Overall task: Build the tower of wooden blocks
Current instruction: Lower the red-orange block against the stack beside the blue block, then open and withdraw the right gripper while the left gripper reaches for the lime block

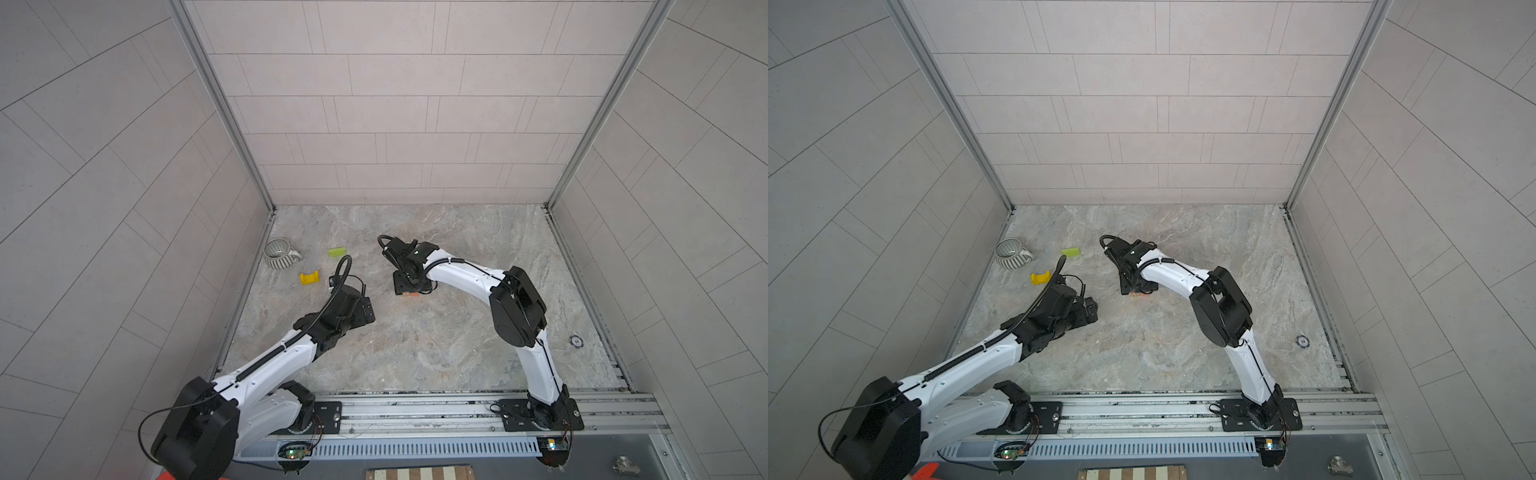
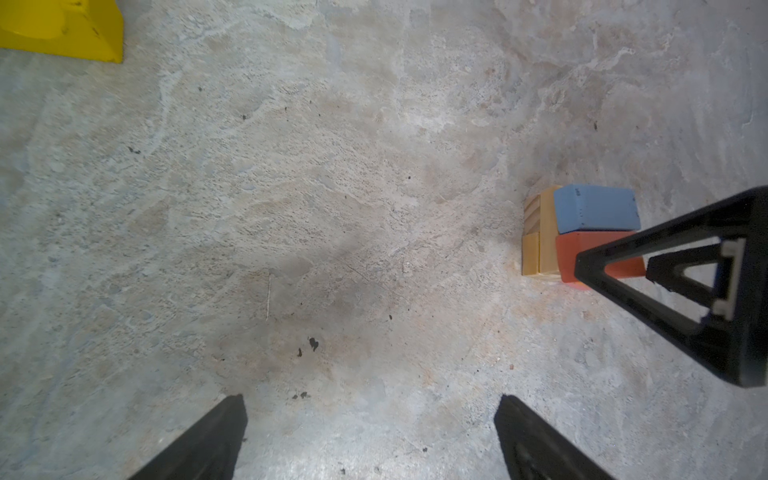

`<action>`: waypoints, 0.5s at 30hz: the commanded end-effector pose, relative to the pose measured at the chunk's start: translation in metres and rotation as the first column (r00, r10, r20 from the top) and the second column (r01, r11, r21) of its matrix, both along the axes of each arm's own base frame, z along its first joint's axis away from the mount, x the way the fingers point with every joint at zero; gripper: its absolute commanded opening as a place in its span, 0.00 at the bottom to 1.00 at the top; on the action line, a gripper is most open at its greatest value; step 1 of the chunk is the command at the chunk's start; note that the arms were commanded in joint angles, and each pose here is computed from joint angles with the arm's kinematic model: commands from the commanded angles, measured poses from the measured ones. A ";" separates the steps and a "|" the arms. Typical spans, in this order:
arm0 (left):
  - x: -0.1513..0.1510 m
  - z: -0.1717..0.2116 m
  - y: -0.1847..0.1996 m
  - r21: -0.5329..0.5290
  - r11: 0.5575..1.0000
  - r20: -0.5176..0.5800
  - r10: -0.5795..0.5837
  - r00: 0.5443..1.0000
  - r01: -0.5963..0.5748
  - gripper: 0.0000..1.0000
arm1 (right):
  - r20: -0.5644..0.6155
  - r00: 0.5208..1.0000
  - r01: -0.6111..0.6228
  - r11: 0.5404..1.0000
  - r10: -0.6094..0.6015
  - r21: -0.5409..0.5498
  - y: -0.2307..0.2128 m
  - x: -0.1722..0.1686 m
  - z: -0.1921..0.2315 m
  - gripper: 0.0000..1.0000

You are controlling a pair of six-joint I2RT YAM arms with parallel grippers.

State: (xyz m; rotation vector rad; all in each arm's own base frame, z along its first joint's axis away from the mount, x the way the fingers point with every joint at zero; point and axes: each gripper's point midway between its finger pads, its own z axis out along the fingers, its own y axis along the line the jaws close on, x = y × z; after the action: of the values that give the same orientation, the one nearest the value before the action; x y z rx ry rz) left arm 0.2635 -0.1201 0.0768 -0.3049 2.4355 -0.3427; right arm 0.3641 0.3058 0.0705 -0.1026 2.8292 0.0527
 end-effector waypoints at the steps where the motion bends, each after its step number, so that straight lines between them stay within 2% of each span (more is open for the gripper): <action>1: 0.000 -0.002 0.001 -0.001 1.000 0.003 0.007 1.000 -0.007 1.00 | -0.008 1.000 0.006 0.999 -0.006 -0.032 -0.005 0.000 -0.002 0.70; 8: 0.000 -0.002 0.007 0.022 1.000 0.011 0.019 1.000 -0.020 1.00 | 0.005 1.000 -0.006 1.000 0.006 -0.019 -0.005 -0.002 0.007 0.71; 15: 0.003 0.010 0.022 0.054 0.996 0.029 0.075 0.997 -0.077 1.00 | 0.057 0.997 -0.049 0.998 0.047 0.037 -0.010 -0.012 0.040 0.72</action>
State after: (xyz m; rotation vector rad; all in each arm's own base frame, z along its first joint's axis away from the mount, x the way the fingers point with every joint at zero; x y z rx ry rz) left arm 0.2646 -0.1088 0.0769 -0.3366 2.4251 -0.2888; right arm 0.3562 0.3008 0.0736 -0.1494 2.8314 0.0603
